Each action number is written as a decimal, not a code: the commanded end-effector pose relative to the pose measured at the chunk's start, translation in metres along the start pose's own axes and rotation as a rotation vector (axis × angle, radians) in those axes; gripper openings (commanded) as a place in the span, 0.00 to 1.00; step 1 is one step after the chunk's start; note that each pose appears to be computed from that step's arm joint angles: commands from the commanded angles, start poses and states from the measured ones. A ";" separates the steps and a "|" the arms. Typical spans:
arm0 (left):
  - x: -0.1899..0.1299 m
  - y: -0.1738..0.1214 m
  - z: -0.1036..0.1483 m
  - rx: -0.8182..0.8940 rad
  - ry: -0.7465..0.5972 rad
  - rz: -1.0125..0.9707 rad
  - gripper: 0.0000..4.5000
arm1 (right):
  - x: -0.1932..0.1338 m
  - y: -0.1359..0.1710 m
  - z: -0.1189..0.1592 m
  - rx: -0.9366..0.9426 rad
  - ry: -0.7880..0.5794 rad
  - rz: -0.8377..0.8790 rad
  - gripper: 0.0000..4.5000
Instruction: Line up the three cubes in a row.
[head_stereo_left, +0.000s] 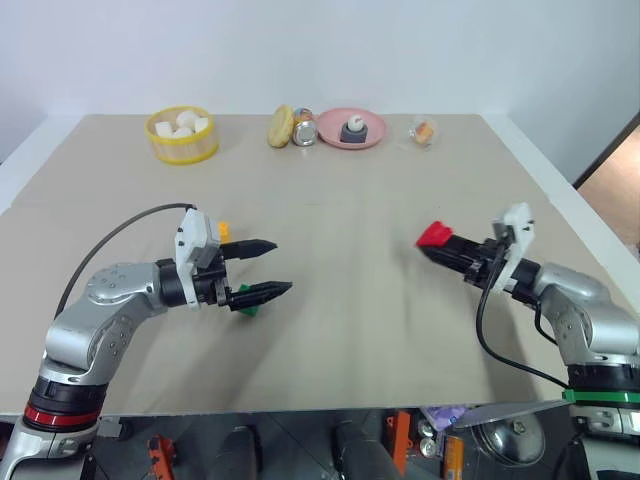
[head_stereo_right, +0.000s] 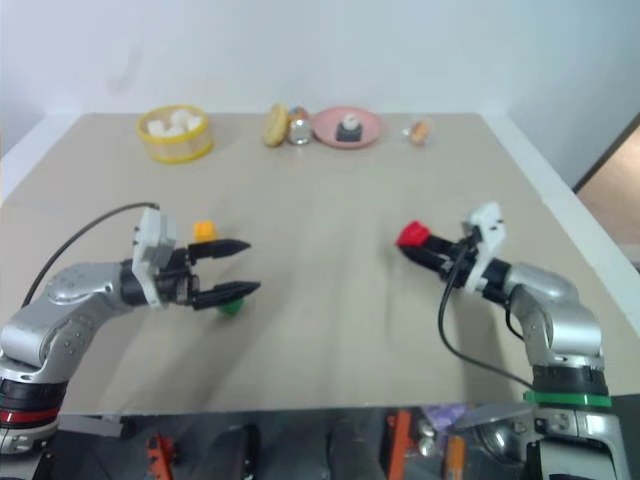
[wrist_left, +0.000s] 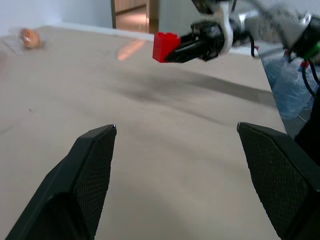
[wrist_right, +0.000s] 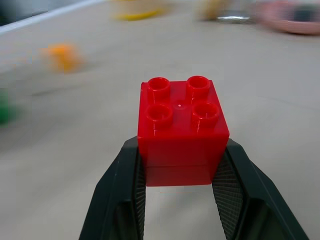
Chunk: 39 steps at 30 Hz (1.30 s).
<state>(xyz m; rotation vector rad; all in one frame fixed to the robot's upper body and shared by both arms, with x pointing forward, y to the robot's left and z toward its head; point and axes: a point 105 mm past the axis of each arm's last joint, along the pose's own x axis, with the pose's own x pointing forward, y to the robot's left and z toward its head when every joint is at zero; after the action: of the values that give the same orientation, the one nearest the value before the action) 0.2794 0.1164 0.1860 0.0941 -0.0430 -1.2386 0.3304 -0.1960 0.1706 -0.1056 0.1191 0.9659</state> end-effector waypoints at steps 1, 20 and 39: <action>-0.003 -0.007 0.014 0.055 -0.032 -0.004 0.89 | 0.006 0.029 0.004 -0.061 0.078 0.234 0.28; -0.015 -0.018 0.014 0.047 -0.003 0.036 0.89 | 0.008 0.023 -0.054 -0.359 0.278 0.402 0.28; -0.014 -0.016 0.009 0.045 0.011 0.024 0.89 | 0.027 0.023 -0.058 -0.339 0.262 0.416 0.28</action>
<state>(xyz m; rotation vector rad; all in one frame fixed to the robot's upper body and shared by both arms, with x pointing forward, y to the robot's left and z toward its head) 0.2605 0.1254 0.1865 0.1112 -0.0296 -1.2043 0.3206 -0.1752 0.1037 -0.5197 0.2468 1.3684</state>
